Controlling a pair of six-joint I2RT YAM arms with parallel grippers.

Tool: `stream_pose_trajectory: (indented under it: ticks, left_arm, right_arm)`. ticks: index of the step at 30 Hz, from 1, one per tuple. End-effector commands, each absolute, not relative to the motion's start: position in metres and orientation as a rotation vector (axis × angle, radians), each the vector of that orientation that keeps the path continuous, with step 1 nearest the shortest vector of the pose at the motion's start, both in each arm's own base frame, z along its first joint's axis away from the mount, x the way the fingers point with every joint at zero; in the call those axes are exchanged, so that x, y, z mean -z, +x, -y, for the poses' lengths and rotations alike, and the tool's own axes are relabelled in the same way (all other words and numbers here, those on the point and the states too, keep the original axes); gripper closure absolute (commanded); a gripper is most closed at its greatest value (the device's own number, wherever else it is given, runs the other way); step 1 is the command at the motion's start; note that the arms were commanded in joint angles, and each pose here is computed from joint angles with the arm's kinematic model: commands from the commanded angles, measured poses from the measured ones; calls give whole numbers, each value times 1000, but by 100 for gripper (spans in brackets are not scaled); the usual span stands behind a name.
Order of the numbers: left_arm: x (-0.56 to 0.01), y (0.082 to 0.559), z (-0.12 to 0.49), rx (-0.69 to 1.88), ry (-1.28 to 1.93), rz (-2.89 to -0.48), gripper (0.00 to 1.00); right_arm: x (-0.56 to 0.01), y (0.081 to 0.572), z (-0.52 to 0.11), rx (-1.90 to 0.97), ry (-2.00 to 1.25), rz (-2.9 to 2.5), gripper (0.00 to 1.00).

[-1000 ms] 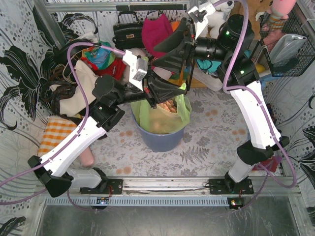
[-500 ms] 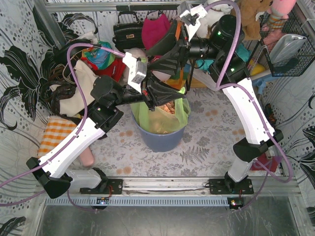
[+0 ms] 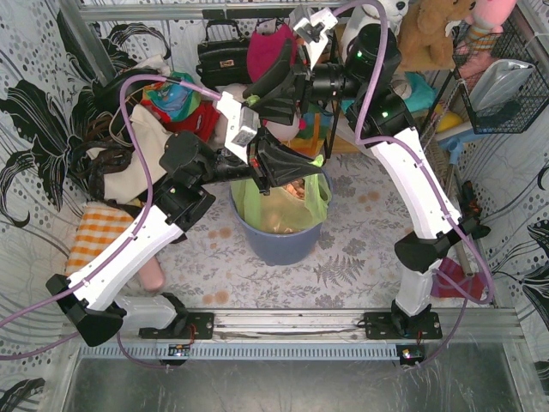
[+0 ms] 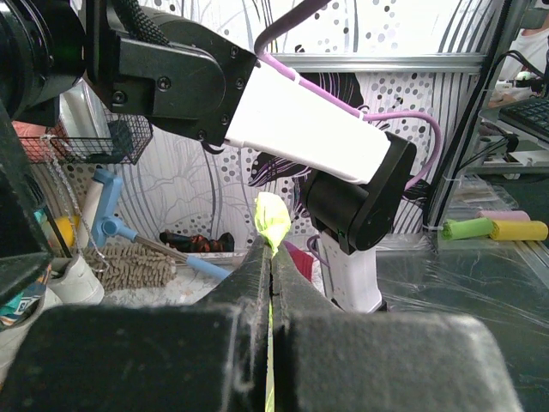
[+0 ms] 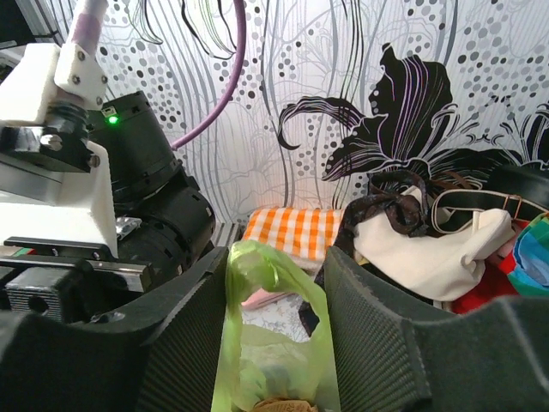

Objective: Tie the trash bag

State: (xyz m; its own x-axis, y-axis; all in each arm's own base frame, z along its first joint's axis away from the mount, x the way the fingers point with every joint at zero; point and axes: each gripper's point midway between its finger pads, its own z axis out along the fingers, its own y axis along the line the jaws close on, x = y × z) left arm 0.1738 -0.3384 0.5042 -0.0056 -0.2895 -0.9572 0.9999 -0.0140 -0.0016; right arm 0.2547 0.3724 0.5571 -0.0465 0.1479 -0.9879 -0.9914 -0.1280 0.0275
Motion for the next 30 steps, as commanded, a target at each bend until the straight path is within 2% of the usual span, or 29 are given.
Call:
stream_pose_trajectory:
  ticks: [1,4,6,9,18,23,26,30]
  left_arm:
    - [-514,171,334,1329,999,-953,100]
    - [-515,172,335,1329,1000,-955,100]
    - [-516,173,335,1327,1000,-957,100]
    - [-515,173,336,1328,1004,-963,100]
    - [-515,175,337,1329,1003,-964,100]
    - [-517,175,338,1331,1005,-961,100]
    - [-517,175,338,1333,1007,-962,100]
    - [-516,175,339,1333,1010,-963,100]
  right_arm:
    - [-580,238,-366,-1384,-1187,-957,55]
    - [-581,238,-365,-1382,-1184,-957,62]
    - [-582,237,-364,-1382,-1182,-958,63]
    - [-583,234,-362,-1380,-1181,-961,57]
    - [-581,225,-351,-1336,-1168,-983,48]
    - [-580,224,-350,-1329,-1168,-994,47]
    - [-579,227,-350,-1325,-1157,-1005,57]
    - [-576,230,-352,-1323,-1152,-1025,59]
